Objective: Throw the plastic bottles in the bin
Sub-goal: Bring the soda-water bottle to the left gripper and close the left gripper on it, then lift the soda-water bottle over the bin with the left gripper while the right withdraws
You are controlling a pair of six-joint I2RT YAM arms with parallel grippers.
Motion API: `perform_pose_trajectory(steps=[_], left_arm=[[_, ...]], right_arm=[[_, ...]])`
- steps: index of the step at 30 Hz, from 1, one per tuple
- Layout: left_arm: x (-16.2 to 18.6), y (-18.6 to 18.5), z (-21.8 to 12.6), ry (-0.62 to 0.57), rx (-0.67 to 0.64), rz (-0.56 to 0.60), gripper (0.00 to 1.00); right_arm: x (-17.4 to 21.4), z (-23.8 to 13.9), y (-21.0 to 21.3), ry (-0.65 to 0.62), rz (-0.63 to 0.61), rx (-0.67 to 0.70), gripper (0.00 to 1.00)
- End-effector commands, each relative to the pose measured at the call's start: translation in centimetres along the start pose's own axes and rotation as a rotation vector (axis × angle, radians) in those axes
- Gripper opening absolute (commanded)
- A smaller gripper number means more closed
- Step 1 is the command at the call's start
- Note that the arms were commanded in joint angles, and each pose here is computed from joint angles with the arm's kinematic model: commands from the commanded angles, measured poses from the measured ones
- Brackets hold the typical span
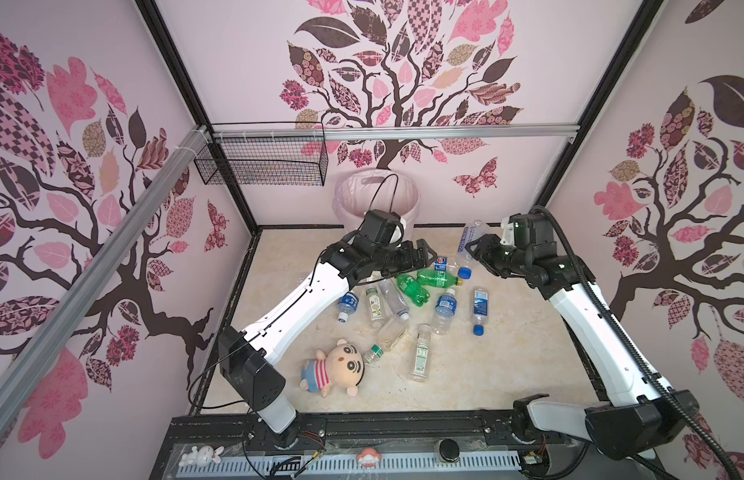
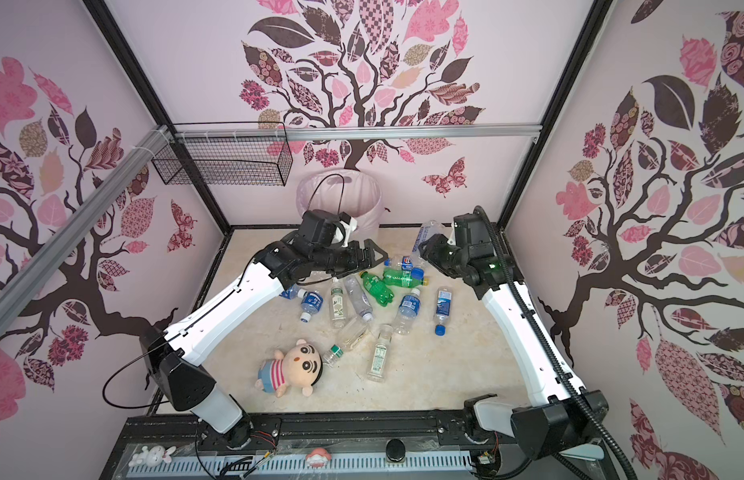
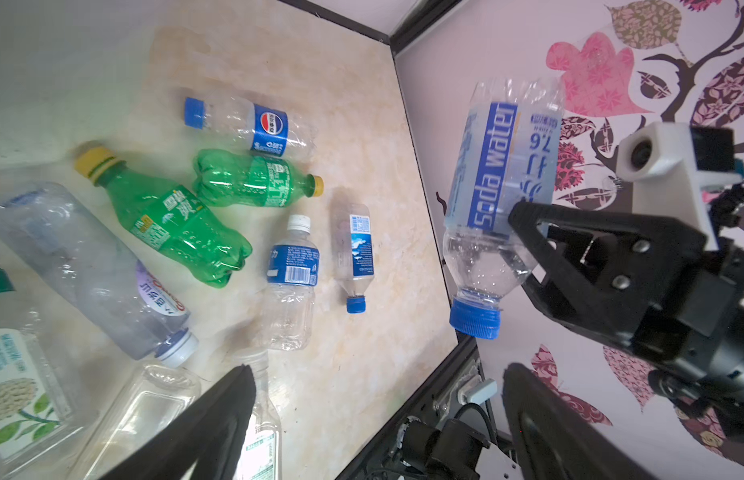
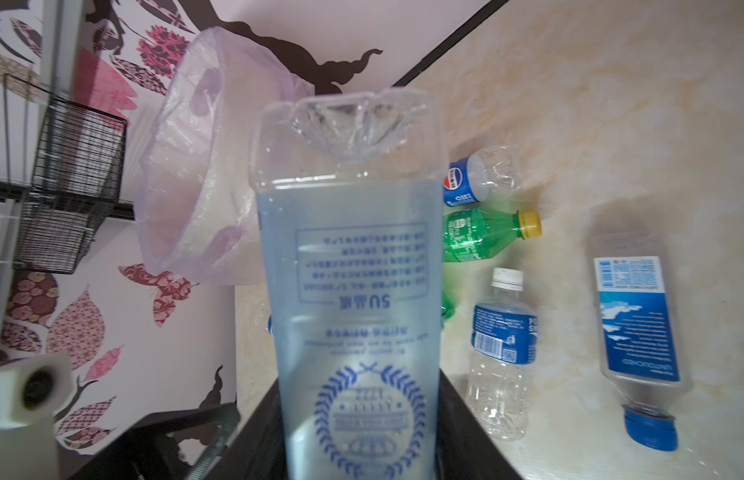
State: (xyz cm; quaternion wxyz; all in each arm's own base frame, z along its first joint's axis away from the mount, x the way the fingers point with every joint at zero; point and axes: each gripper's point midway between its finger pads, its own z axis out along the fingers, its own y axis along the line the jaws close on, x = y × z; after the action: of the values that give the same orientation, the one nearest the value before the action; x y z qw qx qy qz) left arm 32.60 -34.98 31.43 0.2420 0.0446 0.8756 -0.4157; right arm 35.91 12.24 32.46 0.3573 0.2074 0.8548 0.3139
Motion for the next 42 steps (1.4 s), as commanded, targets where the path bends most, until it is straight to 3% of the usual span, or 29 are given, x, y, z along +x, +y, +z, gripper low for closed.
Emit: perform_pose_trajectory(steps=[1, 8, 17, 35, 42], left_arm=[[0.6, -2.7, -0.1, -0.013, 0.116, 0.002, 0.94], [0.8, -4.1, 0.4, -0.016, 0.122, 0.02, 0.91], [0.0, -4.3, 1.3, -0.032, 0.126, 0.007, 0.81], [-1.3, -4.2, 2.6, -0.035, 0.144, -0.024, 0.54], [-1.4, -4.2, 2.7, -0.033, 0.14, -0.026, 0.37]], right_arm=[[-0.7, -0.1, 2.9, 0.005, 0.045, -0.084, 0.43], [-1.0, 0.6, 5.7, 0.03, 0.055, -0.157, 0.42], [-0.3, 0.9, 7.7, 0.05, 0.049, -0.208, 0.41], [1.3, 1.1, 8.4, 0.082, 0.048, -0.228, 0.41], [1.7, 1.2, 8.3, 0.091, 0.041, -0.223, 0.41]])
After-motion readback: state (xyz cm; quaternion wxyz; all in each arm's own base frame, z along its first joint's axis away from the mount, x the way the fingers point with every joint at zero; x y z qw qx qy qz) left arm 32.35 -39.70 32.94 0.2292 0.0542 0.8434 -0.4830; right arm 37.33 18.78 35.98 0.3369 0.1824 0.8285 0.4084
